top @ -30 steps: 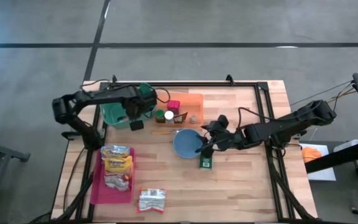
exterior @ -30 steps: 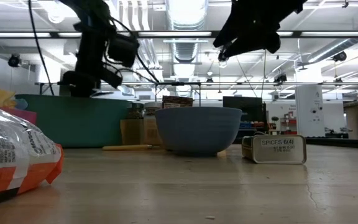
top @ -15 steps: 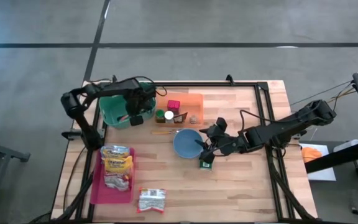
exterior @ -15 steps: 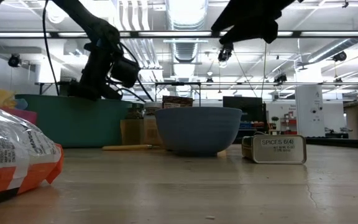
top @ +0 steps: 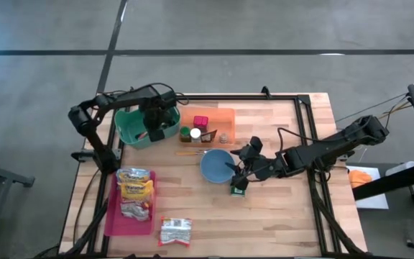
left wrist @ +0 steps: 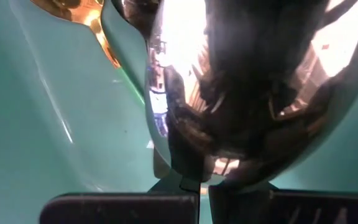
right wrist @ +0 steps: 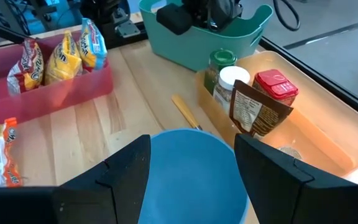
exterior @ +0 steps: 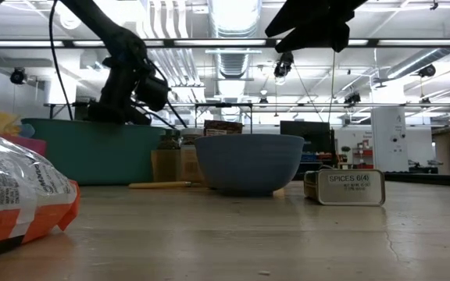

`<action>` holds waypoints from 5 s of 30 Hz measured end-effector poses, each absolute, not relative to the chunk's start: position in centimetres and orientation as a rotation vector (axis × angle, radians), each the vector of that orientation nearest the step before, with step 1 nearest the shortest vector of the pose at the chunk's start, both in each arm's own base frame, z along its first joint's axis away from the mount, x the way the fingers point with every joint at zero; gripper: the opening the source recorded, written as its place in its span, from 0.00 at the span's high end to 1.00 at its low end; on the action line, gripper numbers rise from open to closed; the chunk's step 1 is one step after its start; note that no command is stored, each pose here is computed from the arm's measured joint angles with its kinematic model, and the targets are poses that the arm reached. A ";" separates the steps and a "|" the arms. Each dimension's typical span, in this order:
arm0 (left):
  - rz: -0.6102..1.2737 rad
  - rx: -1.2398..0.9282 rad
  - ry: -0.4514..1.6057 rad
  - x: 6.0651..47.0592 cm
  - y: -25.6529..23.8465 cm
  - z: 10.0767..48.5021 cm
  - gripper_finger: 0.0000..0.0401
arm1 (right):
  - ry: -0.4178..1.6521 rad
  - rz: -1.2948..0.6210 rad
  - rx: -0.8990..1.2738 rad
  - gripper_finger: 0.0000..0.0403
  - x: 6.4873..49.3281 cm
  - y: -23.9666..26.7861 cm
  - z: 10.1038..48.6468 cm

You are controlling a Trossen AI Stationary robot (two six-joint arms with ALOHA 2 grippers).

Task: Pick & Place Food Item
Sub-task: Put the orange spoon into the green bin, then put the yellow spoon into the green bin

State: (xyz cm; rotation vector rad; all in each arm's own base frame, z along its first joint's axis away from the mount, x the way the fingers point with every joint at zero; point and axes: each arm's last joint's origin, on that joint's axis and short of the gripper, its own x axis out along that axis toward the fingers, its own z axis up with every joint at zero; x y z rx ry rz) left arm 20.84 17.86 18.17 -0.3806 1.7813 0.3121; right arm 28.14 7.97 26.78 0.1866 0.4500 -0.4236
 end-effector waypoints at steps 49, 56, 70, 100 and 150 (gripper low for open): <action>0.398 -0.411 1.902 20.4 17.9 21.0 0.59 | 0.458 -0.407 0.163 0.43 28.0 8.3 26.8; 0.440 -0.376 1.821 20.4 16.1 25.2 0.59 | 0.461 -0.396 0.149 0.43 28.0 8.6 26.7; 0.369 -0.123 1.370 23.1 5.6 30.7 0.59 | 0.453 -0.402 0.151 0.43 28.0 8.5 26.8; 0.082 0.294 1.315 33.5 1.3 18.4 0.59 | 0.470 -0.295 0.059 0.43 26.4 10.7 28.1; 0.139 0.268 1.204 32.4 5.6 14.5 0.59 | 0.434 -0.342 0.059 0.43 26.1 10.5 28.6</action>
